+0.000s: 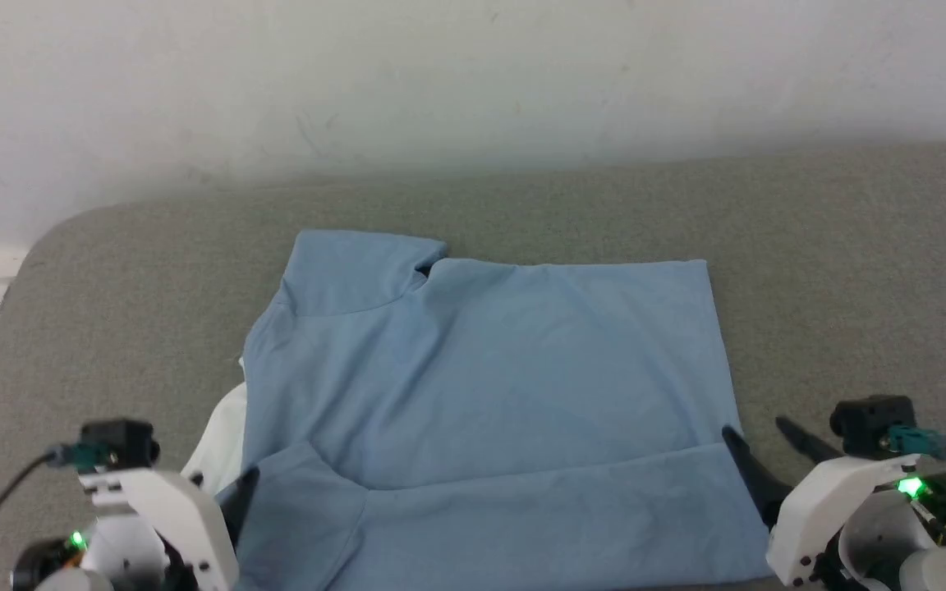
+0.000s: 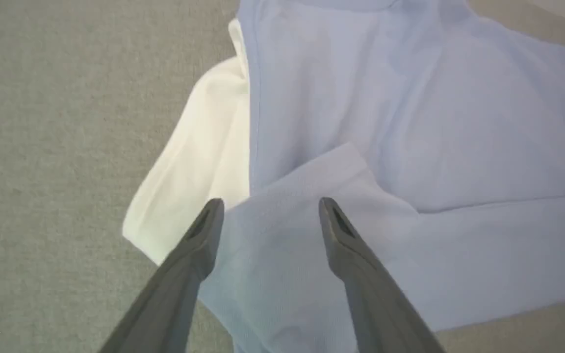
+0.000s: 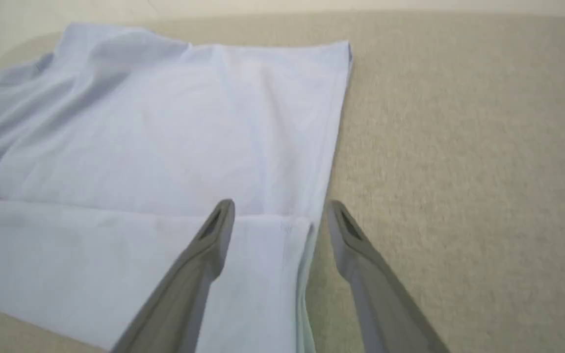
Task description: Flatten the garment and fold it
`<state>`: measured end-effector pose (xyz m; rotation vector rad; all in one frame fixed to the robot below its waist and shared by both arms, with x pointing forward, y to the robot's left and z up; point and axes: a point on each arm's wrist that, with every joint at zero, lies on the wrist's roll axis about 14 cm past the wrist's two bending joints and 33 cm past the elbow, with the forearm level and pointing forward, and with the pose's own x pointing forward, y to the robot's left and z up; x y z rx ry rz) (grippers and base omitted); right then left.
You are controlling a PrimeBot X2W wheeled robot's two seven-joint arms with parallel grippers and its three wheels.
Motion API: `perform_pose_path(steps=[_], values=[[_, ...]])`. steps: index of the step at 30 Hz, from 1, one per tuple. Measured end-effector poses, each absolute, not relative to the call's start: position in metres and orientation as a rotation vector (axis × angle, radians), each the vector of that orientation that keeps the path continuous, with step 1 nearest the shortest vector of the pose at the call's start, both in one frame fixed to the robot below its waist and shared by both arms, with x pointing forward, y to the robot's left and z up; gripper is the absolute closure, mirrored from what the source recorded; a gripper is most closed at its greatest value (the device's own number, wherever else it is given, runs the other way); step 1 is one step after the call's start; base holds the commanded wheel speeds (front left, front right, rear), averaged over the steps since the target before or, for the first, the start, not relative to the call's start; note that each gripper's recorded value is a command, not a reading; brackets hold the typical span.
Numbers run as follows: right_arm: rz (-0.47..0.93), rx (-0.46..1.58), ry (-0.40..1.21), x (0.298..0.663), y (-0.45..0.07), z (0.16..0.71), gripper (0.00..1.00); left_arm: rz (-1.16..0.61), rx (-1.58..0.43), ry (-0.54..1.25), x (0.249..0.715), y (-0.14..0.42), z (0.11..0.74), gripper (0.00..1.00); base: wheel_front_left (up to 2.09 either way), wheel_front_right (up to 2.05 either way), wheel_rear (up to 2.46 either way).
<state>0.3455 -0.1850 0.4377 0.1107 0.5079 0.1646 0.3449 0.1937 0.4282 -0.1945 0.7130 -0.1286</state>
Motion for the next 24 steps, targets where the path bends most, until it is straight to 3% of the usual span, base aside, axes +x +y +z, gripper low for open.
perform_pose_path(steps=[7, 13, 20, 24], values=[[0.104, 0.094, 0.185, 0.371, -0.19, 0.491, 0.0, -0.094, -0.166, 0.431, 0.416, 0.2, 0.488, 0.0, 0.0, 0.0, 0.0], [0.1, 0.085, 0.041, 0.397, -0.185, 0.52, 0.0, -0.08, -0.18, 0.292, 0.488, 0.199, 0.519, 0.0, 0.0, 0.0, 0.0], [0.088, 0.111, 0.034, 0.419, -0.182, 0.51, 0.0, -0.127, -0.155, 0.344, 0.563, 0.192, 0.515, 0.0, 0.0, 0.0, 0.0], [0.069, 0.125, 0.067, 0.425, -0.187, 0.494, 0.0, -0.18, -0.17, 0.48, 0.593, 0.177, 0.494, 0.0, 0.0, 0.0, 0.0]])
